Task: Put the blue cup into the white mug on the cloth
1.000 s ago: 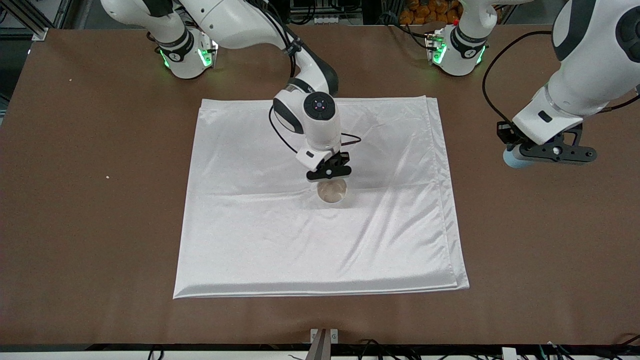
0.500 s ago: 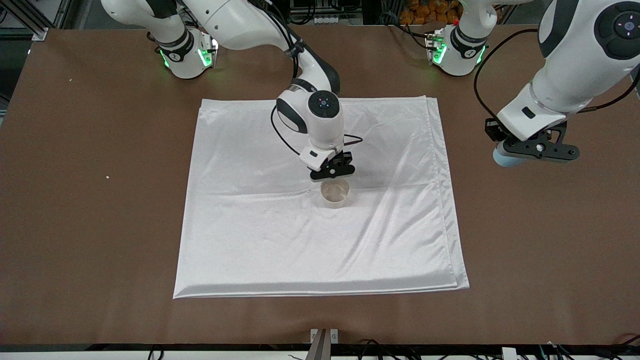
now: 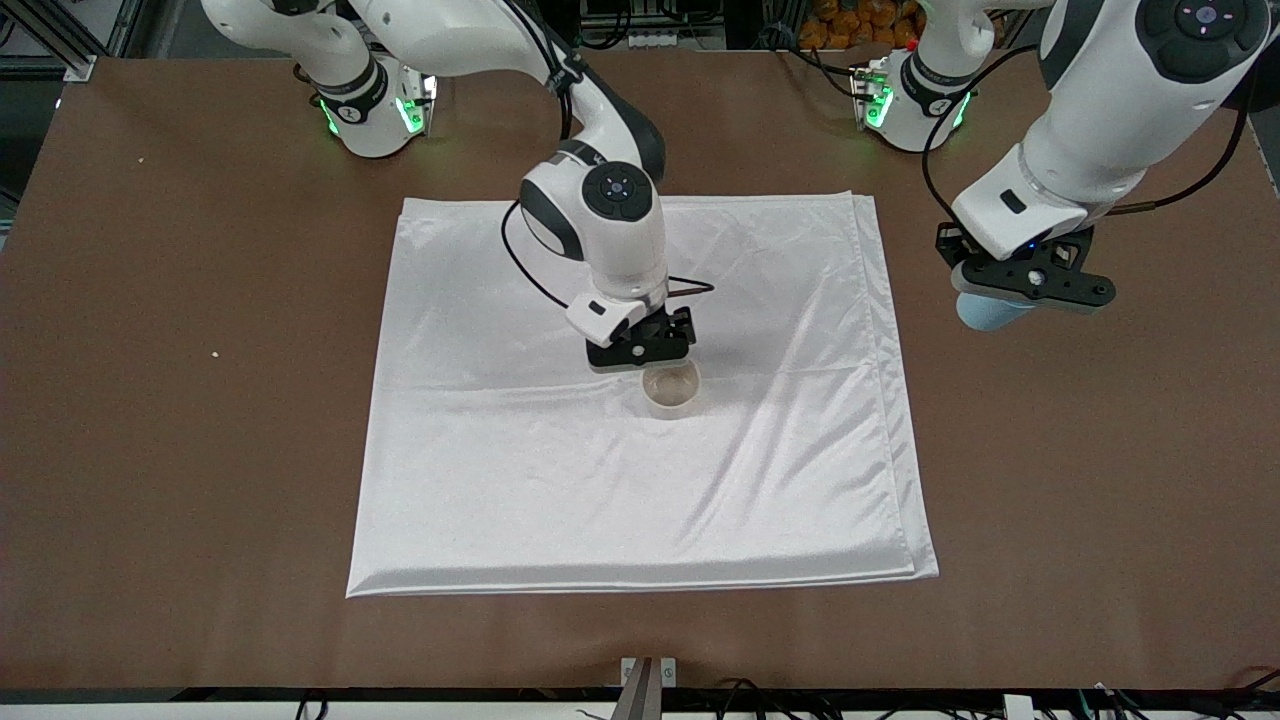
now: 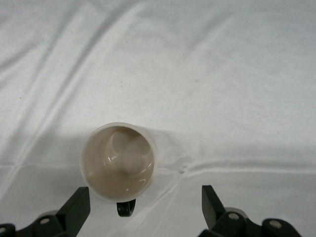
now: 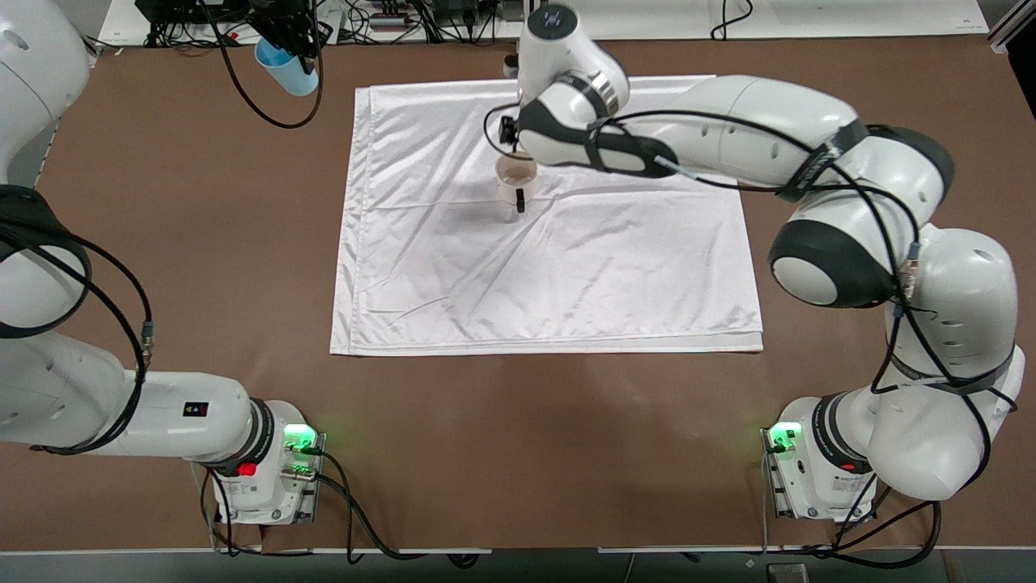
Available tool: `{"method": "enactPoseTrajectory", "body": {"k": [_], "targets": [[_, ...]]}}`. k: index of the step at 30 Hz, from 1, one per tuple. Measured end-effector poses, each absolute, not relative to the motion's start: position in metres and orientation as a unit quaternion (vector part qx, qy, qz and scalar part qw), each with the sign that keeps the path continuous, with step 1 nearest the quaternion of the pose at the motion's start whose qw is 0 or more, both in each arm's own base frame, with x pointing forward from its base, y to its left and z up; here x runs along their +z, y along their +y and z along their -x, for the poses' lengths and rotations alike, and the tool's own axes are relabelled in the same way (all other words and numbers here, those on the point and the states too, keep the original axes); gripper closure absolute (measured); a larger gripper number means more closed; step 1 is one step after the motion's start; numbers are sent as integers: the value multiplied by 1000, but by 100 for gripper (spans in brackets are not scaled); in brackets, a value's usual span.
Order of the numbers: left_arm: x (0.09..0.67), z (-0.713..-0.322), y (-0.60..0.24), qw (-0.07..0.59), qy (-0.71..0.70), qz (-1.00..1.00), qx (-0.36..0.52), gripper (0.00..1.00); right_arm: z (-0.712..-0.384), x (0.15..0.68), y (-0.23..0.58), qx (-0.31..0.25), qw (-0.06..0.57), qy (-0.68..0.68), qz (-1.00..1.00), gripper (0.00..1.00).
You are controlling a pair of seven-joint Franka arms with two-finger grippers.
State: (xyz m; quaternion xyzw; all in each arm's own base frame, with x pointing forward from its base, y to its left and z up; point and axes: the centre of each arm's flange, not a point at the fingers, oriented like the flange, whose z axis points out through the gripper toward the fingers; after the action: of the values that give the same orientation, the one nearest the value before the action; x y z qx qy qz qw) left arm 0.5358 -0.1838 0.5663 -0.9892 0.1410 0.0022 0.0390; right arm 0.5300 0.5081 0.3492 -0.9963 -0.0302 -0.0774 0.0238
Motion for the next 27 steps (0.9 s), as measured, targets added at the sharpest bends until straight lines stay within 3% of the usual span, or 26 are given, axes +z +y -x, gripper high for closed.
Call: {"method": "enactPoseTrajectory", "body": {"k": [17, 27], "targets": [[545, -496, -305, 26, 257, 966, 20, 96, -581, 509, 343, -42, -9, -27, 999, 0], [483, -483, -390, -1, 332, 940, 72, 96, -576, 592, 244, -10, -19, 26, 999, 0]]}}
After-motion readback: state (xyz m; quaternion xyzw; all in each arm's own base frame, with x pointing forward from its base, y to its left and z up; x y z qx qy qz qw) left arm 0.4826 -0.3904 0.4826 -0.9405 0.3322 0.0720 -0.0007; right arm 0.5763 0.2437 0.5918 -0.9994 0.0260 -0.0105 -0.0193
